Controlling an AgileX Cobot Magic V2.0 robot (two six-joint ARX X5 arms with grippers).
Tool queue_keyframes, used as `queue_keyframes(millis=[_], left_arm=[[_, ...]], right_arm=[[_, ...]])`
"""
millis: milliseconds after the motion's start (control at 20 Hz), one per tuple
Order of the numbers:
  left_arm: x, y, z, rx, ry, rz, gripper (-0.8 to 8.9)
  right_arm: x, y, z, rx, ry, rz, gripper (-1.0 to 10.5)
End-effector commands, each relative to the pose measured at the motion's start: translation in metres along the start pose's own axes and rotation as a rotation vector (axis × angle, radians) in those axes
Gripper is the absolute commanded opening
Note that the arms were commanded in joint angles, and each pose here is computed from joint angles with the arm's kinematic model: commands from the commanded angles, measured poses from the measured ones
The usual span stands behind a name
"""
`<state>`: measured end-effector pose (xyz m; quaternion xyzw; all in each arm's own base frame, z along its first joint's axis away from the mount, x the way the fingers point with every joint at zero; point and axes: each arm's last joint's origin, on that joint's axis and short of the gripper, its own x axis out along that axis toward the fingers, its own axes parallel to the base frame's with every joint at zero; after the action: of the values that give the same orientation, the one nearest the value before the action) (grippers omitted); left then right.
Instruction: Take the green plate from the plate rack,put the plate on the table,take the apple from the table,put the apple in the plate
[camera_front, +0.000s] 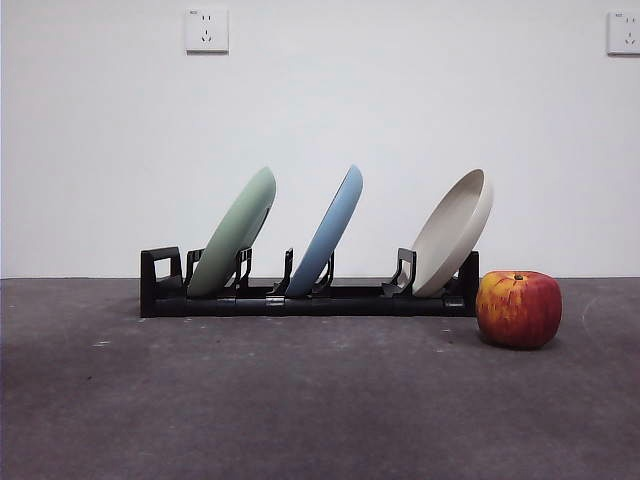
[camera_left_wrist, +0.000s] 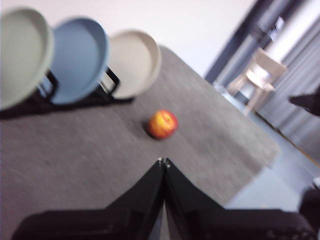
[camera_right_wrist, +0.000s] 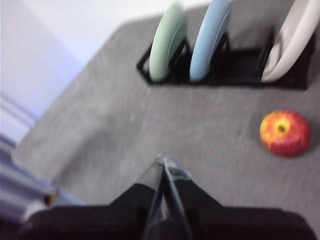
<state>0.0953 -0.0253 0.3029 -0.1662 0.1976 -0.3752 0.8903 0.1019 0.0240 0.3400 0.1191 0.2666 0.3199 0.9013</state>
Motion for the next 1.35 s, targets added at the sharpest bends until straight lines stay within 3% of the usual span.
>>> queue_keyframes(millis=[50,300,550,600,700,750,800,1350], left_arm=[[0.000,-0.002,0.003,0.061,0.053,-0.029,-0.08],[-0.003,-0.005,0.002,0.079,0.136,-0.022,-0.08],[-0.003,-0.005,0.002,0.076,0.145,-0.021,0.22],[-0.003,-0.005,0.002,0.074,0.145,-0.021,1.11],[-0.003,-0.005,0.002,0.074,0.145,-0.021,4.15],[-0.003,-0.005,0.002,0.075,0.145,-0.021,5.01],[-0.003,-0.005,0.002,0.075,0.145,-0.021,5.11],[0.004,0.000,0.014,0.121,0.087,-0.004,5.11]], right_arm=[[-0.001,0.003,0.001,-0.094,0.077,0.027,-0.1],[0.000,0.003,-0.005,-0.097,0.186,0.038,-0.1],[0.000,0.003,-0.005,-0.101,0.192,0.039,0.1],[0.000,0.003,-0.005,-0.100,0.192,0.039,0.8],[0.000,0.003,-0.005,-0.097,0.192,0.038,4.2],[0.000,0.003,-0.005,-0.096,0.193,0.038,6.0],[0.000,0.003,-0.005,-0.094,0.193,0.034,6.9],[0.004,0.001,-0.004,-0.070,0.209,0.033,6.9]])
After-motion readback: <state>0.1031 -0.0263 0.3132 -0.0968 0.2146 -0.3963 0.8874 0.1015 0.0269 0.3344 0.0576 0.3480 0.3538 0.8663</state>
